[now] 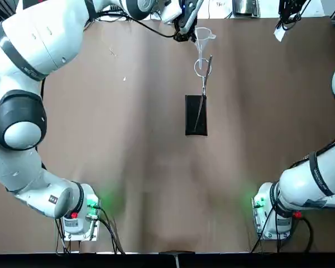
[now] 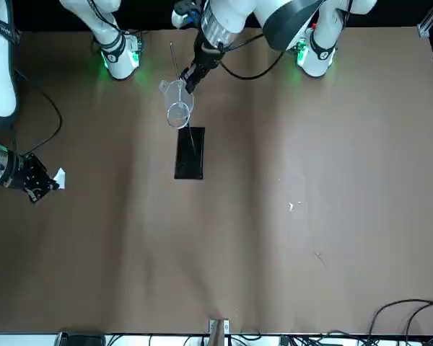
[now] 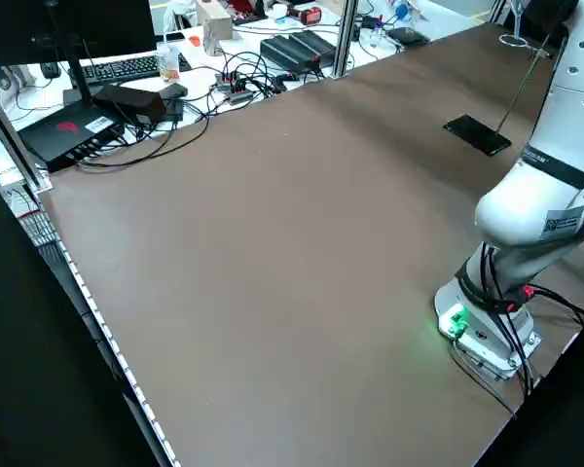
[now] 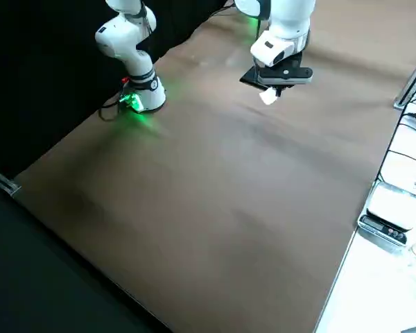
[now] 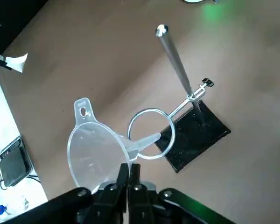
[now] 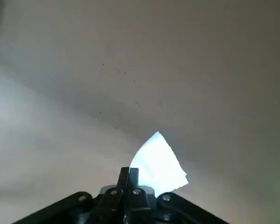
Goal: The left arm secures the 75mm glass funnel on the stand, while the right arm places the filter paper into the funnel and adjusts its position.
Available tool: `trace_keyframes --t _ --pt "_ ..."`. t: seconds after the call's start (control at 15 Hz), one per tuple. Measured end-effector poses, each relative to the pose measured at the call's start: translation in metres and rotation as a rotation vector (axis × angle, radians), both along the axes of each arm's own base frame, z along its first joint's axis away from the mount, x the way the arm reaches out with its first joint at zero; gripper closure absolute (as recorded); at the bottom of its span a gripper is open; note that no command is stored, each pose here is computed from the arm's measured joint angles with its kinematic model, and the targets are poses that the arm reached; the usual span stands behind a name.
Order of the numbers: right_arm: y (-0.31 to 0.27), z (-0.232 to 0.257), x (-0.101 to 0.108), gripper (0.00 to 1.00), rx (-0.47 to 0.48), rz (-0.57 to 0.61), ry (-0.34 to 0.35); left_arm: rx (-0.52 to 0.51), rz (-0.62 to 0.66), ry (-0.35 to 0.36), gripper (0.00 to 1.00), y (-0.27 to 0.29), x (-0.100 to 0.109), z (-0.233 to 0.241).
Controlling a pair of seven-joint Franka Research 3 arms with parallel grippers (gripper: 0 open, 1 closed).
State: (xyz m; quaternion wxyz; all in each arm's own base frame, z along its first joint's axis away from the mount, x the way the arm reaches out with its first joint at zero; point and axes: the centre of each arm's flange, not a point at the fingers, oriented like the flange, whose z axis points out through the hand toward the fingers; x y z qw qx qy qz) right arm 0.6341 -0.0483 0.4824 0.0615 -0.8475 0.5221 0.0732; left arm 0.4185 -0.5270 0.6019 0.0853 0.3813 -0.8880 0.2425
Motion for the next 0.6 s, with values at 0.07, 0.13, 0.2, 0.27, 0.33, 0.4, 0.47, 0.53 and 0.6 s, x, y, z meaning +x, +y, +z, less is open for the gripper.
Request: trace_keyframes --t 0.07,0.13,0.2,0.27,0.33,0.4,0.47,0.53,0.6 --pt "0.0 0.0 0.0 0.99 0.0 0.0 0.0 0.0 -0.002 0.0 0.97 -0.002 -0.001 -0.002" --pt "0.0 0.0 0.0 0.99 0.0 0.0 0.0 0.0 -0.003 -0.001 0.97 -0.003 -0.001 -0.003" --pt "0.0 0.0 0.0 0.99 0.0 0.0 0.0 0.001 -0.004 0.001 0.97 -0.004 -0.001 -0.005" --pt "0.0 0.0 0.0 0.99 0.0 0.0 0.0 0.002 -0.007 0.002 0.97 -0.006 -0.002 -0.007" --pt "0.0 0.0 0.0 0.99 0.0 0.0 0.0 0.002 -0.008 0.0 0.97 -0.007 -0.002 -0.008" --pt "0.0 0.0 0.0 0.99 0.0 0.0 0.001 0.002 -0.01 -0.001 0.97 -0.008 -0.002 -0.011" --pt "0.0 0.0 0.0 0.99 0.0 0.0 0.001 0.003 -0.013 -0.002 0.97 -0.01 -0.003 -0.013" --pt "0.0 0.0 0.0 0.99 0.0 0.0 0.001 0.015 -0.006 -0.008 0.97 -0.016 -0.004 -0.022" --pt "0.0 0.0 0.0 0.99 0.0 0.0 0.001 0.025 0.005 -0.013 0.97 -0.018 -0.004 -0.026"
